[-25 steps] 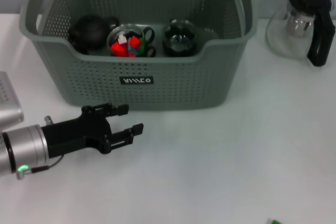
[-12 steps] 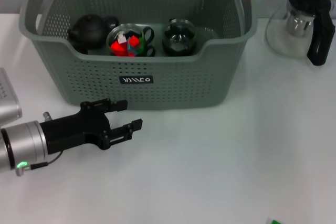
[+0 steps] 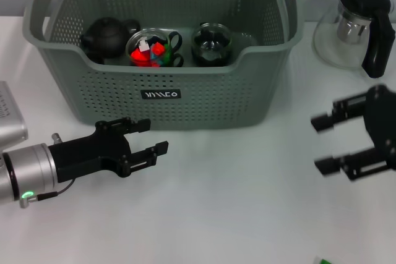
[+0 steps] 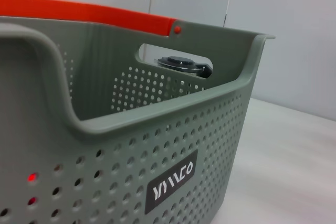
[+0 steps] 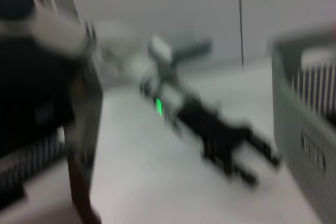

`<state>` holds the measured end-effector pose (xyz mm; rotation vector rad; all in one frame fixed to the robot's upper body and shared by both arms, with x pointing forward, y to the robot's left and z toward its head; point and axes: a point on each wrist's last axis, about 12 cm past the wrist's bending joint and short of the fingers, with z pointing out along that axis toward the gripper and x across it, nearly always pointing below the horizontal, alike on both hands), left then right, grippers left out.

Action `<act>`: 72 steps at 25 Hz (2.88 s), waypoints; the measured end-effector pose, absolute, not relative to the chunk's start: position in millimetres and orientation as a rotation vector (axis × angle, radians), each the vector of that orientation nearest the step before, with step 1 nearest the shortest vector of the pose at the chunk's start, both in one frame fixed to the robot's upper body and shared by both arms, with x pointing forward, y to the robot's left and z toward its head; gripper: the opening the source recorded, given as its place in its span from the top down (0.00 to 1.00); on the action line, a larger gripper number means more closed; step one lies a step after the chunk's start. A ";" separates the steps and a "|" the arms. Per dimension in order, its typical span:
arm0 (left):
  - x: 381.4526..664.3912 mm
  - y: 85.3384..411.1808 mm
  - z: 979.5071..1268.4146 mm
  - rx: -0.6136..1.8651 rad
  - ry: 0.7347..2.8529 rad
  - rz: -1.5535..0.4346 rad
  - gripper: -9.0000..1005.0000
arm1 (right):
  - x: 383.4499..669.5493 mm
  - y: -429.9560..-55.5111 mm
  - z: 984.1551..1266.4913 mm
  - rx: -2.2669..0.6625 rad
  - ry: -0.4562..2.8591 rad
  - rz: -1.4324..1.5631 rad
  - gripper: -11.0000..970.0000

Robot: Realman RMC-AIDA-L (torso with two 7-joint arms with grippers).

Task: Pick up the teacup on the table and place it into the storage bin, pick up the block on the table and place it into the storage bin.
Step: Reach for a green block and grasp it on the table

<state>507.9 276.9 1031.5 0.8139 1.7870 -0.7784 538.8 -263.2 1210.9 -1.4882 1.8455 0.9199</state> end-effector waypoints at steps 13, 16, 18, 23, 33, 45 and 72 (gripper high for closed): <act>508.6 278.3 1030.0 0.807 1.800 -0.763 0.37 | 544.1 -171.2 1197.3 -2.079 2.124 0.468 0.24; 508.0 278.6 1029.5 0.805 1.801 -0.763 0.37 | 543.3 -161.7 1191.8 -2.157 2.119 0.428 0.24; 507.9 279.0 1029.5 0.804 1.802 -0.762 0.37 | 543.2 -159.3 1190.9 -2.178 2.120 0.413 0.24; 509.3 279.9 1029.1 0.801 1.809 -0.750 0.37 | 544.1 -157.4 1190.8 -2.180 2.116 0.400 0.25; 510.4 279.8 1029.9 0.805 1.807 -0.748 0.37 | 545.1 -156.0 1188.7 -2.180 2.117 0.387 0.25; 510.1 280.7 1029.7 0.804 1.809 -0.744 0.37 | 537.0 -163.2 1172.1 -2.228 2.213 0.512 0.25; 507.7 280.4 1025.2 0.790 1.831 -0.737 0.37 | 528.3 -167.5 1122.1 -2.242 2.520 0.673 0.28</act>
